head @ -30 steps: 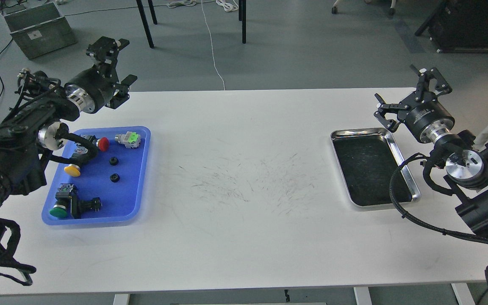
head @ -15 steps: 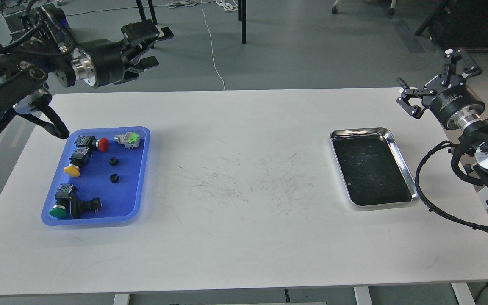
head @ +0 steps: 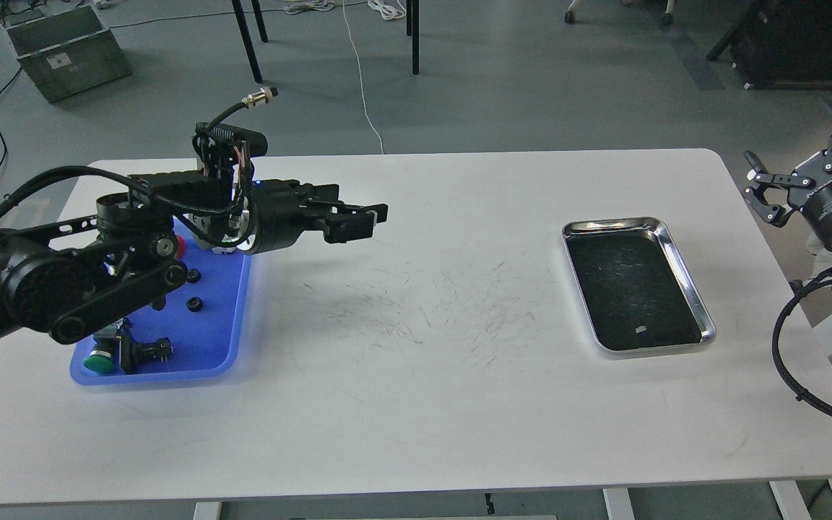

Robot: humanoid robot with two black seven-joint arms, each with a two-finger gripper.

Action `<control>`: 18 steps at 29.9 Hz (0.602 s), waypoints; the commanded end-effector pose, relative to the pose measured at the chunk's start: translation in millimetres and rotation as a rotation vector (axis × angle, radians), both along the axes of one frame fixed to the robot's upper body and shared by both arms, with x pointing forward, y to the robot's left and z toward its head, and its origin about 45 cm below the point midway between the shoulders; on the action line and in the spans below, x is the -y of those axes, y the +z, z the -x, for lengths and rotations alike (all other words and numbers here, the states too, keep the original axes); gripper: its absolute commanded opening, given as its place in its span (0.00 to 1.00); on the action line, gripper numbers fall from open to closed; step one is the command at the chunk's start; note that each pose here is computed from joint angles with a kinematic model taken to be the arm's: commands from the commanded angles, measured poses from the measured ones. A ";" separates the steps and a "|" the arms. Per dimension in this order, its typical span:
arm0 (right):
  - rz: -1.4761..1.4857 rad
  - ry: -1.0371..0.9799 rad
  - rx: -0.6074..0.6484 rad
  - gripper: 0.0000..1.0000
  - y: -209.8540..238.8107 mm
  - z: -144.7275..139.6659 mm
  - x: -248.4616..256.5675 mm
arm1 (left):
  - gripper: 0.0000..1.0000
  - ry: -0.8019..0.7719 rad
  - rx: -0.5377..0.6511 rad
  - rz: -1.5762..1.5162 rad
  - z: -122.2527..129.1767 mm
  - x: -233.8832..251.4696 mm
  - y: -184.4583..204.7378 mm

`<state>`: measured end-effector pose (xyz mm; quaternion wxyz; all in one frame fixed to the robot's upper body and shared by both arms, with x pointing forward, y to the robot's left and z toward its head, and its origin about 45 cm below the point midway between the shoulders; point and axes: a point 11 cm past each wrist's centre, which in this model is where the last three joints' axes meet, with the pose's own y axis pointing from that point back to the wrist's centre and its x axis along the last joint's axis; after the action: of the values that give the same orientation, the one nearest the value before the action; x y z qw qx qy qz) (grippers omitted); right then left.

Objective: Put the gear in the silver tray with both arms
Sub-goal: 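Raise the left gripper and swing it over the blue tray, then lower the left gripper and grasp a small black gear in the blue tray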

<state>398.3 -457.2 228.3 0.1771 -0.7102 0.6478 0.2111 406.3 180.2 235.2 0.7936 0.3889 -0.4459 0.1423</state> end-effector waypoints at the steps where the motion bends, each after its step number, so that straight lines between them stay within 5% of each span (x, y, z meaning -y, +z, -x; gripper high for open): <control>1: -0.031 -0.011 -0.025 0.98 -21.6 10.9 -0.5 | 0.98 -0.003 0.018 -0.074 2.7 3.2 -15.5; 9: -0.044 -0.049 -0.029 0.98 -33.3 16.6 5.0 | 0.98 -0.022 0.025 -0.239 15.9 1.4 -50.2; 18: -0.039 -0.059 -0.041 0.98 -37.4 18.7 7.4 | 0.98 0.097 0.050 -0.349 4.1 -42.8 -53.6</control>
<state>380.6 -463.6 192.7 0.1864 -0.6839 0.6661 0.2322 399.1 201.0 181.4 0.7082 0.5152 -0.4723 0.1001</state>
